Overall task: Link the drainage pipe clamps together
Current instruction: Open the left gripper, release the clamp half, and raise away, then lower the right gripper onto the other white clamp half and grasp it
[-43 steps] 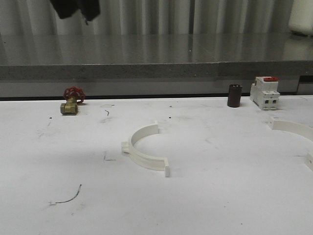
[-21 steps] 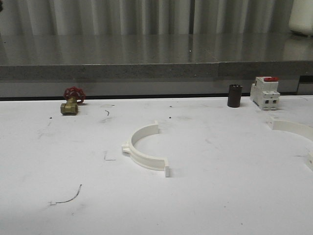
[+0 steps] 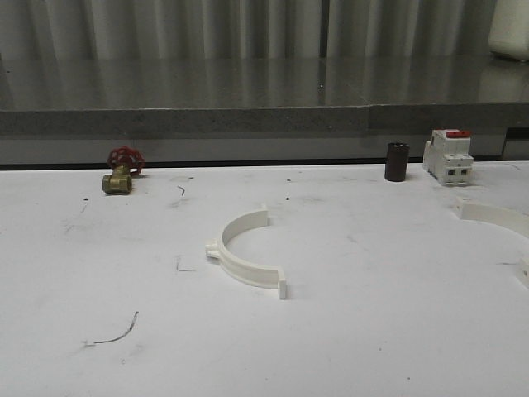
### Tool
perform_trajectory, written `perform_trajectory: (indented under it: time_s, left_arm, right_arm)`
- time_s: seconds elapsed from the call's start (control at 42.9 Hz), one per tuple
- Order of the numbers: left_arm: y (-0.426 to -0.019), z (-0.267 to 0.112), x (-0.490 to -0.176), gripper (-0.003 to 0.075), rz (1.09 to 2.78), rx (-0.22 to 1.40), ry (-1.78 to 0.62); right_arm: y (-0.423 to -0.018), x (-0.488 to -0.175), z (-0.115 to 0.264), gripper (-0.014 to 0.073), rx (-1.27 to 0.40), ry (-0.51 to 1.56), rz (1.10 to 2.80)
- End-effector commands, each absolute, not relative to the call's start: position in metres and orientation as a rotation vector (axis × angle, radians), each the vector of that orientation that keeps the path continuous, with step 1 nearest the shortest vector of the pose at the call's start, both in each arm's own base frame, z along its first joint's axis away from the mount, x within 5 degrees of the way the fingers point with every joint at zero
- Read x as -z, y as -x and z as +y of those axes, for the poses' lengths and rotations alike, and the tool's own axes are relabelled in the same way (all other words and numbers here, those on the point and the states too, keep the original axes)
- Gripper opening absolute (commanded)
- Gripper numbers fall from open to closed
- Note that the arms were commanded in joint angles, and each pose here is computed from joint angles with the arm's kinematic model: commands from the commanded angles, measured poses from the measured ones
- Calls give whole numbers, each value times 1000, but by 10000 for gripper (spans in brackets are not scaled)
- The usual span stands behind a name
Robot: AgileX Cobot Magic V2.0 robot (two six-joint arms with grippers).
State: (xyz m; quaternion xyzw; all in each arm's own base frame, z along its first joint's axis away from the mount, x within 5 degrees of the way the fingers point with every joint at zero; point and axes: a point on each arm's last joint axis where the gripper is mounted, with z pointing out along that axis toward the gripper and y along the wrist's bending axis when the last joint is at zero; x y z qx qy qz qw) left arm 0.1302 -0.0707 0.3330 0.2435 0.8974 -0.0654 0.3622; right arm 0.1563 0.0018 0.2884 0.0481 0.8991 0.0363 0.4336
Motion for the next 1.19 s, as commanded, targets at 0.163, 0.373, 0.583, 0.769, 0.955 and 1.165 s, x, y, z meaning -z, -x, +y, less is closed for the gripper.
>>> perform_trajectory:
  time_s: [0.163,0.373,0.583,0.769,0.955,1.165]
  left_arm:
    - [-133,-73,-346,291,2224,198,-603]
    - [-133,-73,-346,291,2223,199,-603]
    - [-133,-73,-346,291,2218,200,-602]
    - [-133,-73,-346,291,2218,200,-602]
    - [-133,-73,-346,291,2218,200,-602]
    - [-133,-73,-346,291,2218,200,-602]
  right_arm:
    - [-162,-305,1,510,-82,-106,2140]
    - [-175,-328,1,512,-80,-102,2214]
    - [-219,-344,-2,512,-26,-86,2383]
    - [-265,-331,-19,510,-9,-181,2498]
    - [-305,-303,-31,510,-50,-243,2629]
    - [-340,-260,-31,510,-106,-250,2739]
